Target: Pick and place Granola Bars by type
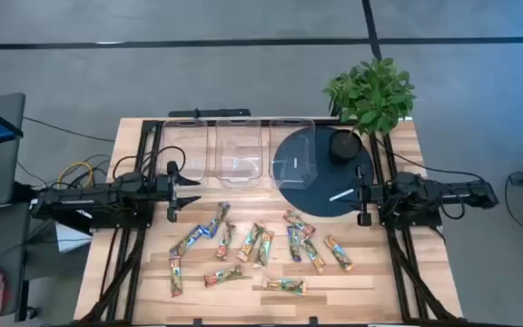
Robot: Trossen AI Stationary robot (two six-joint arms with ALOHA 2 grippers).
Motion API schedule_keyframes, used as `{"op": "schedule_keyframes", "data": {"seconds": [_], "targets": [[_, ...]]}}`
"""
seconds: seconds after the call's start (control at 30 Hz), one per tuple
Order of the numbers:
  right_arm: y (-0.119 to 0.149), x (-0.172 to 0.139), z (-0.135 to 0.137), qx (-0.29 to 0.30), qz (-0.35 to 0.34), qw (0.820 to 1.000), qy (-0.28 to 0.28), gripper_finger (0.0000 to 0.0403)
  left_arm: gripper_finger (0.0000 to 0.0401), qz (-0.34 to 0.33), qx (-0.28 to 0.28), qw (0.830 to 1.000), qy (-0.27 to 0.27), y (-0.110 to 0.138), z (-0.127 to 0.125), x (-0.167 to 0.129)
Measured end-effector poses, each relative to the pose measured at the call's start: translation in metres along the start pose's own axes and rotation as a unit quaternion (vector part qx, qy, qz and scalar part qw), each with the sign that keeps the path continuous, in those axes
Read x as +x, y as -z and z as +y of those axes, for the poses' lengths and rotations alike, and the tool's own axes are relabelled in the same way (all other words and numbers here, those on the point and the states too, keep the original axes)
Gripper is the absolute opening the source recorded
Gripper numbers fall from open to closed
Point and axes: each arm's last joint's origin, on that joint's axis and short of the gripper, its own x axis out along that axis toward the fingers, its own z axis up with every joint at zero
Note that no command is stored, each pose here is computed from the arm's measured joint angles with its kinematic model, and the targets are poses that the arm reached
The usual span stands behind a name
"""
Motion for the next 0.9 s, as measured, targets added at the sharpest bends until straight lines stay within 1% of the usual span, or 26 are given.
{"op": "schedule_keyframes", "data": {"seconds": [0.9], "targets": [[0.0001,0.0000,0.0000,0.000,0.000,1.000,0.000,0.0124,0.0206,0.000,-0.004,1.000,0.000,0.0000,0.0000,0.0000]]}}
